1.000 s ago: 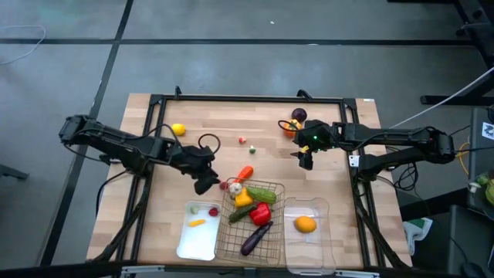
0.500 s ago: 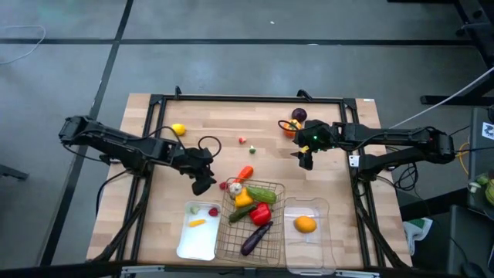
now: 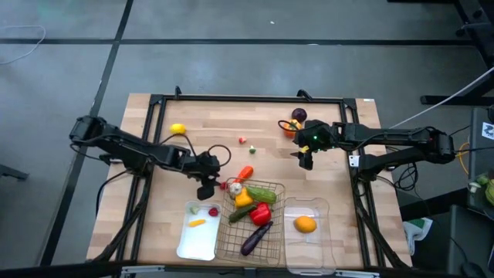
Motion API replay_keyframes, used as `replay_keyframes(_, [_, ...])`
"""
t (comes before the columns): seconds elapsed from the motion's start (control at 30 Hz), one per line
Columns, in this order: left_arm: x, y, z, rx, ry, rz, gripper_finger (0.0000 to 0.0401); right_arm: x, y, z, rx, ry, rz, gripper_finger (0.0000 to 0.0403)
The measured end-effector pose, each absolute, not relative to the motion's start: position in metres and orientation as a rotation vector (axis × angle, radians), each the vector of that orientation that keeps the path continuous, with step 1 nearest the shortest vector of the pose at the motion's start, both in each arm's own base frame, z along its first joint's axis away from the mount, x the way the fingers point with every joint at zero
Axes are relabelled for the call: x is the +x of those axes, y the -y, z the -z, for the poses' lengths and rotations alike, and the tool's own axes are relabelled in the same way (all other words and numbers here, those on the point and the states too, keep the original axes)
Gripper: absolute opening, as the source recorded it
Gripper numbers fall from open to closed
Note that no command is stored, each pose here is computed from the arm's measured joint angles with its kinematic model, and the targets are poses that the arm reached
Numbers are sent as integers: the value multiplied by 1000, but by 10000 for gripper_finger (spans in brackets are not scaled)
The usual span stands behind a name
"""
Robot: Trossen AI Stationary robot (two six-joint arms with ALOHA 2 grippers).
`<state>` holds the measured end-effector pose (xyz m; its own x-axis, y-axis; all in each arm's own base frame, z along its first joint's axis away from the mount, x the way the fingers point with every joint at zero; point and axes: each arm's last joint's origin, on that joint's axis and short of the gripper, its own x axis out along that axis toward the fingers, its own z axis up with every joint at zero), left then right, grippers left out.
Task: Sort produce into baskets
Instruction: Put the small red bell pepper into the white bin
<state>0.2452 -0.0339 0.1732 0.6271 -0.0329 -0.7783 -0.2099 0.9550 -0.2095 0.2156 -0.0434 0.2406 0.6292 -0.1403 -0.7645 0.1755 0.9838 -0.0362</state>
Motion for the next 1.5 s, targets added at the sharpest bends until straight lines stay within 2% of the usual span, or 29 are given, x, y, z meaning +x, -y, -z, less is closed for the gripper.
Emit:
replay_keyframes(0.83, [267,40,-121,-255,-1005,-105,169,216,43,-241,43,-873,181,257])
replay_keyframes(1.1, [268,40,-119,-252,-1010,-110,167,216,43,-241,43,-873,181,257])
replay_keyframes(1.37, [270,40,-121,-246,-1013,-110,118,215,43,-240,43,-873,181,257])
replay_keyframes(1.5, [271,40,-125,-247,-1008,-108,107,215,43,-240,43,-875,181,257])
